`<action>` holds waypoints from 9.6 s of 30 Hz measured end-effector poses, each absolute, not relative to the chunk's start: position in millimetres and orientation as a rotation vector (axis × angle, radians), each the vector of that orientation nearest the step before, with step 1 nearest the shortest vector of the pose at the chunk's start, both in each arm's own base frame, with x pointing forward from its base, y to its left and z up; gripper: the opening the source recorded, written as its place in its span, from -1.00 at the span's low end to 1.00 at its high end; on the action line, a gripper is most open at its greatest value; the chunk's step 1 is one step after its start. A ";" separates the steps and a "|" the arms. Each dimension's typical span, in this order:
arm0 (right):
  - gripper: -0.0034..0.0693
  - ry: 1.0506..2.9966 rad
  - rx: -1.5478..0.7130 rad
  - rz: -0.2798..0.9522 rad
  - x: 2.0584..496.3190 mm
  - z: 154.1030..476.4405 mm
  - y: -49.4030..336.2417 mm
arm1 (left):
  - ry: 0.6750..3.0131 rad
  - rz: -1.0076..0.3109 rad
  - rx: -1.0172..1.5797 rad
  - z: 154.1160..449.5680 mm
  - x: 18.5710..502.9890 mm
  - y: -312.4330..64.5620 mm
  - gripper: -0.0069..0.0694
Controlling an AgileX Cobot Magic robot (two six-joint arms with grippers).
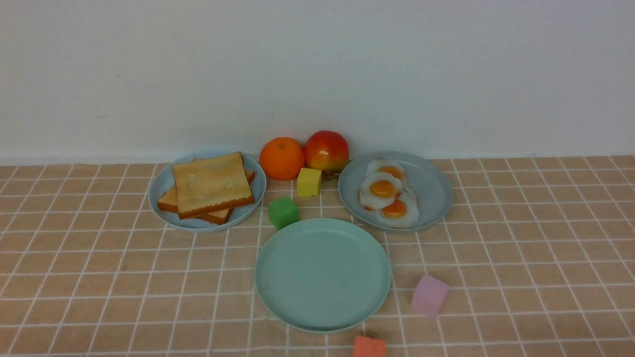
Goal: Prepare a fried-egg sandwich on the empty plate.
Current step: Use the left arm to grab a slice of bread, then use the left arm to put a slice of bread into the empty plate in the middle, then use the right arm to grab a fried egg, then use the right arm to place the fried egg on the slice of bread in the middle
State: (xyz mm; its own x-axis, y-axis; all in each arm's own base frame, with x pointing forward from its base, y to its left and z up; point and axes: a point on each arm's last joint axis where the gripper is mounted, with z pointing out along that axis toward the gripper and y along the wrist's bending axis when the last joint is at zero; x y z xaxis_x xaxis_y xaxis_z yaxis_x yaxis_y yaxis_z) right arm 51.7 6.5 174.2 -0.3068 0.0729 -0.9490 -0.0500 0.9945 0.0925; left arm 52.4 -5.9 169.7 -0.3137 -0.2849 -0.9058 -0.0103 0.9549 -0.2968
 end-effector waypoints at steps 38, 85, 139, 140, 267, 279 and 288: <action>-0.25 1.879 0.009 0.127 51.7 174.2 6.8 | 1.167 -0.993 -0.873 214.1 55.3 5.5 -0.20; -0.25 2.373 -0.296 0.530 111.8 344.2 43.8 | 2.524 -0.221 0.630 289.9 300.7 -120.1 -0.85; -0.25 2.296 -0.326 0.588 97.3 352.6 47.9 | 2.196 0.278 1.195 211.1 417.6 -116.7 -0.72; -0.25 2.294 -0.326 0.588 96.9 352.8 47.9 | 2.197 0.274 1.188 213.3 416.6 -117.2 -0.72; -0.70 2.481 -0.257 0.786 513.4 155.0 134.9 | 1.793 -0.635 0.519 337.7 101.2 -91.0 -0.84; -0.74 2.443 -0.435 0.791 488.2 233.8 134.2 | 1.837 -0.575 0.561 332.5 100.9 -89.0 -0.83; -0.74 2.513 -0.528 0.930 411.7 277.1 154.7 | 1.925 -0.496 0.612 323.5 99.7 -85.2 -0.83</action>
State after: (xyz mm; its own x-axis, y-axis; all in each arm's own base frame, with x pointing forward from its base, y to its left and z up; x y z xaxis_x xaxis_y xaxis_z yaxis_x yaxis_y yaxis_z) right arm 411.7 154.7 277.1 -0.8451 -0.2052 -0.4936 -0.4771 0.7059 0.5234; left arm 99.7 -85.2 323.5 -0.3585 0.1969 -0.9125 0.6133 0.7866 -0.0712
